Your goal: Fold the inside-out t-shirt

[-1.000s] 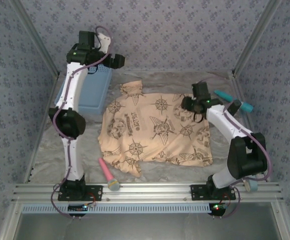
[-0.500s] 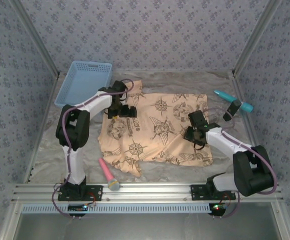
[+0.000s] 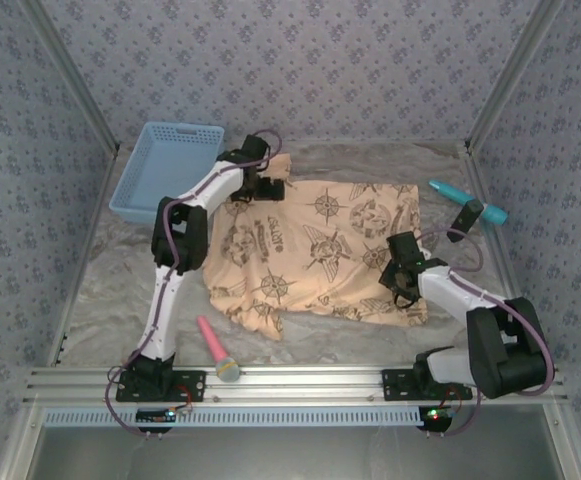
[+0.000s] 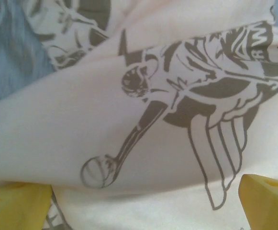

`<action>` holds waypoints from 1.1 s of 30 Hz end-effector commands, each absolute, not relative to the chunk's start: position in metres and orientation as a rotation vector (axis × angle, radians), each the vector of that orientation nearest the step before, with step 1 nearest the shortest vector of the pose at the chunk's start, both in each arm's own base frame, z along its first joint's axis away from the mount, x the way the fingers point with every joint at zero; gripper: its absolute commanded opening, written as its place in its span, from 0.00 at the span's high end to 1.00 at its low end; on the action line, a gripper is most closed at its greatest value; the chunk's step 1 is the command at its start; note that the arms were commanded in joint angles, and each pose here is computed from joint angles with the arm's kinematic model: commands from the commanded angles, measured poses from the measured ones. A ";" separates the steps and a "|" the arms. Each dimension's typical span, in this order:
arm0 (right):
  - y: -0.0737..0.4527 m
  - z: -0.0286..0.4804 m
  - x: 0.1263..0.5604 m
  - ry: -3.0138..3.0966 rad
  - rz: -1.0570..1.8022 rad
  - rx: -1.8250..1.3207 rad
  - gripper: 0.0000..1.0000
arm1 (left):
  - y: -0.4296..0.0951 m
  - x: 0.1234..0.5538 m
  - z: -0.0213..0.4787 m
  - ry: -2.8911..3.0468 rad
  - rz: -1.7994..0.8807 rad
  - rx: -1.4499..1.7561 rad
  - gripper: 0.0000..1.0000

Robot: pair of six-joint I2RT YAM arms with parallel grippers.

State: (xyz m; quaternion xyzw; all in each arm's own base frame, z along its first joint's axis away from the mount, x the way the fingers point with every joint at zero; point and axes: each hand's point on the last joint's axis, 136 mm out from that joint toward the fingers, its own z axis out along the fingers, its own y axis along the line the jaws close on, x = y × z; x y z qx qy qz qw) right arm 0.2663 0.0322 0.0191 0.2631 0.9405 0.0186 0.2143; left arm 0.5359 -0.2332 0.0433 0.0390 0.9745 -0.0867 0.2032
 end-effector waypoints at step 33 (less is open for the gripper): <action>0.310 0.062 0.158 2.360 0.622 -1.091 0.41 | -0.146 0.293 0.139 2.658 -0.251 -0.104 0.00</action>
